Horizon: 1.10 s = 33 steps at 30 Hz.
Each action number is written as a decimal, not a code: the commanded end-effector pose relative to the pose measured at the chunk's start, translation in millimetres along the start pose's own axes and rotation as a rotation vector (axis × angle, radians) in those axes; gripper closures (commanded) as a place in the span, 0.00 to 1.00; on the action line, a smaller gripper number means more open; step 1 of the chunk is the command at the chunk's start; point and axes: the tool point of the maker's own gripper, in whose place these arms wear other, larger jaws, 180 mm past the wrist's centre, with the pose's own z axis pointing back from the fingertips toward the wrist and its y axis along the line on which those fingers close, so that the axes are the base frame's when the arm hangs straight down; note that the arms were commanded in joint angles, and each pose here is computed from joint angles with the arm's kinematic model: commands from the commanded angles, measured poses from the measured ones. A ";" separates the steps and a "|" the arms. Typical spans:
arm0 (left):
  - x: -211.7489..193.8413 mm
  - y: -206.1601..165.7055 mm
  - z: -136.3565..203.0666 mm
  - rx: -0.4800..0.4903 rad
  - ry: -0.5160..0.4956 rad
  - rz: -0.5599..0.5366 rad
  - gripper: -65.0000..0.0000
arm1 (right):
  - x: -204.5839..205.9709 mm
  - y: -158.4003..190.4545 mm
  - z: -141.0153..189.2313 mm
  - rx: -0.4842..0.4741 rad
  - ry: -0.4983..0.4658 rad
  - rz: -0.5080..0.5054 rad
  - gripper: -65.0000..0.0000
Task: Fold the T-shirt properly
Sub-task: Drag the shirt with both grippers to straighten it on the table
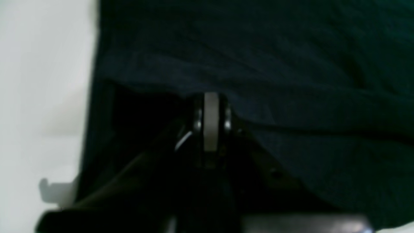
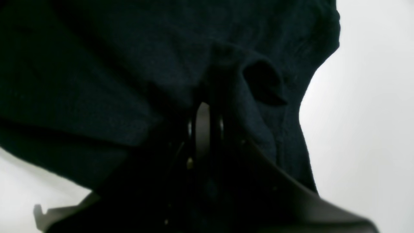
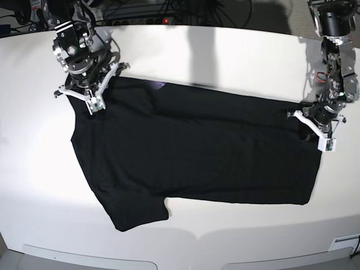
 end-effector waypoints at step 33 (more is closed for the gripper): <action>-196.6 -15.6 150.1 -0.107 0.279 0.087 1.00 | -78.5 49.3 85.2 0.064 0.112 0.136 1.00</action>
